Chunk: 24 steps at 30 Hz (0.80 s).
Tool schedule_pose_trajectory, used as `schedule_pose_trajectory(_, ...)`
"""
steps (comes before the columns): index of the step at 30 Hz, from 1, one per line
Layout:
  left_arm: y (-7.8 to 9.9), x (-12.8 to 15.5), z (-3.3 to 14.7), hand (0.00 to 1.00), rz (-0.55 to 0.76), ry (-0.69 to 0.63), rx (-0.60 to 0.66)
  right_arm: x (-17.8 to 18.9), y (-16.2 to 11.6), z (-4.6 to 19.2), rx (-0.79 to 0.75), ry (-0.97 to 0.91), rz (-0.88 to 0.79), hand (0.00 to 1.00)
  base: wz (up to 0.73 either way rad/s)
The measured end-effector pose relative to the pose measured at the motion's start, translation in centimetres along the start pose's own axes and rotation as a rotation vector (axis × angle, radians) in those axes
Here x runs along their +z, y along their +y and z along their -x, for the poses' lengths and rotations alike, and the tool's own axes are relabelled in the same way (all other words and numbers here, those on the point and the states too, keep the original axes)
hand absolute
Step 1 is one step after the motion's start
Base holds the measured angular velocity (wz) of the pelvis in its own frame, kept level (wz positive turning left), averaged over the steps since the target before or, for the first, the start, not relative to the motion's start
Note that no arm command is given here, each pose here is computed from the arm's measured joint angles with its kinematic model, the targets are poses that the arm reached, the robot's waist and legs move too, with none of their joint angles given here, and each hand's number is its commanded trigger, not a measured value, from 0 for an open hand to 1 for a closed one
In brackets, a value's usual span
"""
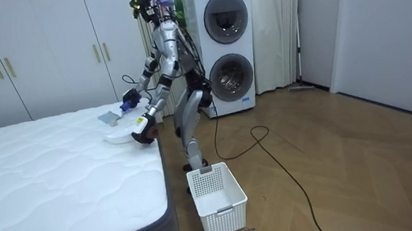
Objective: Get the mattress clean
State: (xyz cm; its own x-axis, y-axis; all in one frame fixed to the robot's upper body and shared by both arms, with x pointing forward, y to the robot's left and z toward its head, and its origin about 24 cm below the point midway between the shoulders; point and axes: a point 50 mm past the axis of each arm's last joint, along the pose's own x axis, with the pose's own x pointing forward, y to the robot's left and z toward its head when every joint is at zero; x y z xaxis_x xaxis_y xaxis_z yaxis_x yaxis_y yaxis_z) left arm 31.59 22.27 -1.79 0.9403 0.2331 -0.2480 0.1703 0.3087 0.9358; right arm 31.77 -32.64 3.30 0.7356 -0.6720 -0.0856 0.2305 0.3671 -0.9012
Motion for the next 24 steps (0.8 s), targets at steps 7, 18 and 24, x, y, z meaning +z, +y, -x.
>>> schedule_pose_trajectory(7, 0.7, 0.3, -0.1, 1.00, -0.040, -0.024, 0.029, -0.8, -1.2, -0.5, -0.054, -0.009, 0.129, 1.00, 0.00)
schedule_pose_trajectory(18, 1.8, -0.4, -0.3, 1.00, -0.205, -0.057, 0.079, -0.3, -3.2, -1.2, -0.164, -0.167, 0.508, 1.00, -0.05)
schedule_pose_trajectory(24, 2.4, -1.2, -0.4, 1.00, -0.246, -0.035, 0.093, 2.2, -4.1, -1.5, -0.233, -0.283, 0.675, 1.00, -0.05)
